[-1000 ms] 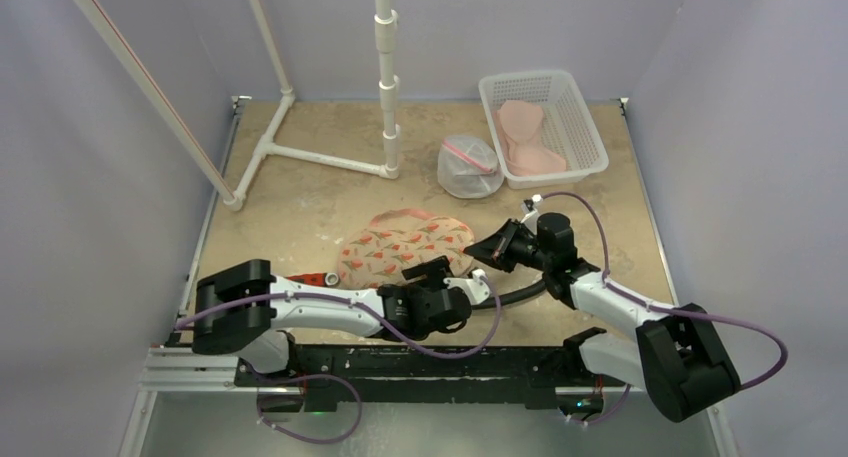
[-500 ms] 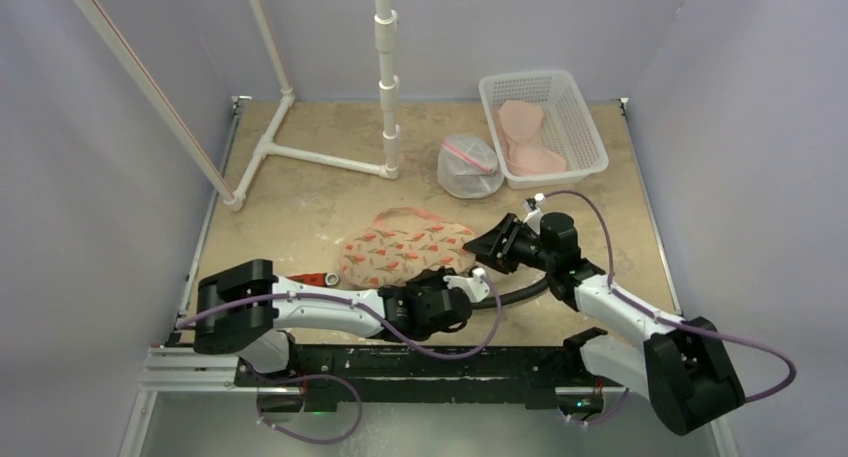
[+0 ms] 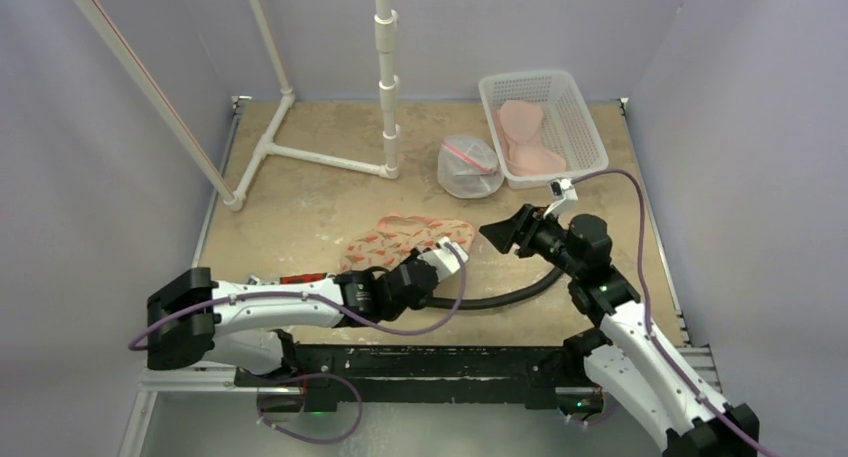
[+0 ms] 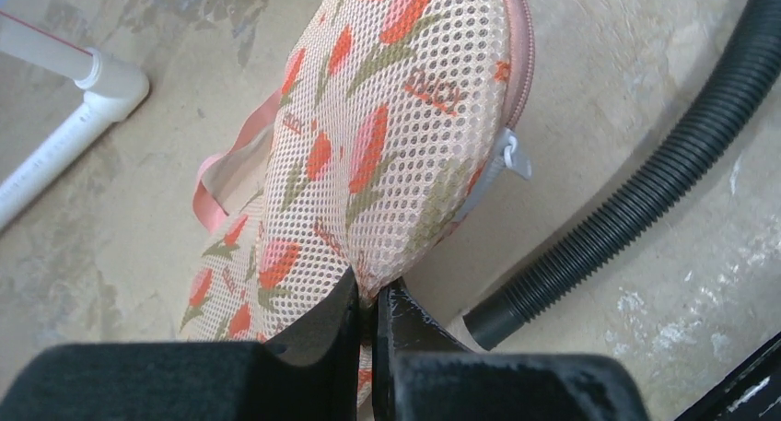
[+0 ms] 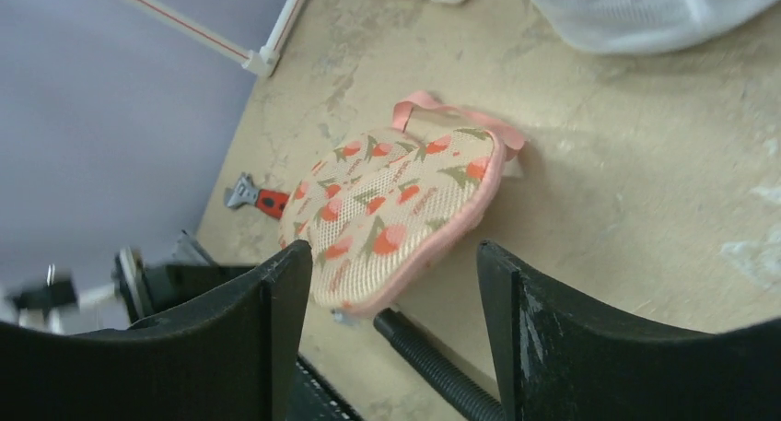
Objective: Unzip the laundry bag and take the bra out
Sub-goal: Unzip the laundry bag at the center of the board.
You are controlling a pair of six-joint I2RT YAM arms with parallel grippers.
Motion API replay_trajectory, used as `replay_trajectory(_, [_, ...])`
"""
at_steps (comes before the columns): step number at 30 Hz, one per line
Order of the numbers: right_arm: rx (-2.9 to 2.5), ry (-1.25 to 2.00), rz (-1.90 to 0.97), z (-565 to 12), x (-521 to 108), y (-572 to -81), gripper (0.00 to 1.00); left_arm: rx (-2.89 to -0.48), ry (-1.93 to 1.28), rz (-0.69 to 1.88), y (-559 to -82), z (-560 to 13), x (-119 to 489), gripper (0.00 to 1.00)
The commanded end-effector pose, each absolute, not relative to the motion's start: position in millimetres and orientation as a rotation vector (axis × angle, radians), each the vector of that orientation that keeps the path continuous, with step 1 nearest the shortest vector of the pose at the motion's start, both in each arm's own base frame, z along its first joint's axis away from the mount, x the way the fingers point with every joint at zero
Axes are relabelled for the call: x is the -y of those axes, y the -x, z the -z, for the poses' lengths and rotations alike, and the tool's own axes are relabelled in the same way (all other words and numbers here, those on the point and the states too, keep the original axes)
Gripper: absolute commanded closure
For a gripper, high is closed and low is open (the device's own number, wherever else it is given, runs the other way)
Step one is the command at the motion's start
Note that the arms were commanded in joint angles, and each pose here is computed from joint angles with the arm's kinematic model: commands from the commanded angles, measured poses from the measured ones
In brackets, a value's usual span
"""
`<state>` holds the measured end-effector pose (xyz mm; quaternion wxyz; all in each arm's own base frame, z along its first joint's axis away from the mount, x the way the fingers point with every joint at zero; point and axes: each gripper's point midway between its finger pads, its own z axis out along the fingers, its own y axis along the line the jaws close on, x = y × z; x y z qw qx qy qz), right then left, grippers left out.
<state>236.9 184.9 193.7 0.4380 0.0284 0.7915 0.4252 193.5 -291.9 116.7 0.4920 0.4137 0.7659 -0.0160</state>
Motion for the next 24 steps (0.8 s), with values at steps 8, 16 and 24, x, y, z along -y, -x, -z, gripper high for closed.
replay_trajectory(8, [-1.814, 0.354, -1.0, -195.6, -226.2, -198.2, 0.36, -1.958, -0.787, 0.369, -202.6, -125.6, 300.2, 1.0])
replay_trajectory(16, [-1.703, 0.255, -0.932, -201.2, -231.7, -206.7, 0.44, -2.038, -0.686, 0.484, -210.9, -119.6, 289.7, 1.0])
replay_trajectory(24, [-1.759, 0.485, -0.939, -188.9, -260.6, -198.6, 0.52, -2.05, -0.643, 0.553, -204.4, -127.7, 289.5, 1.0])
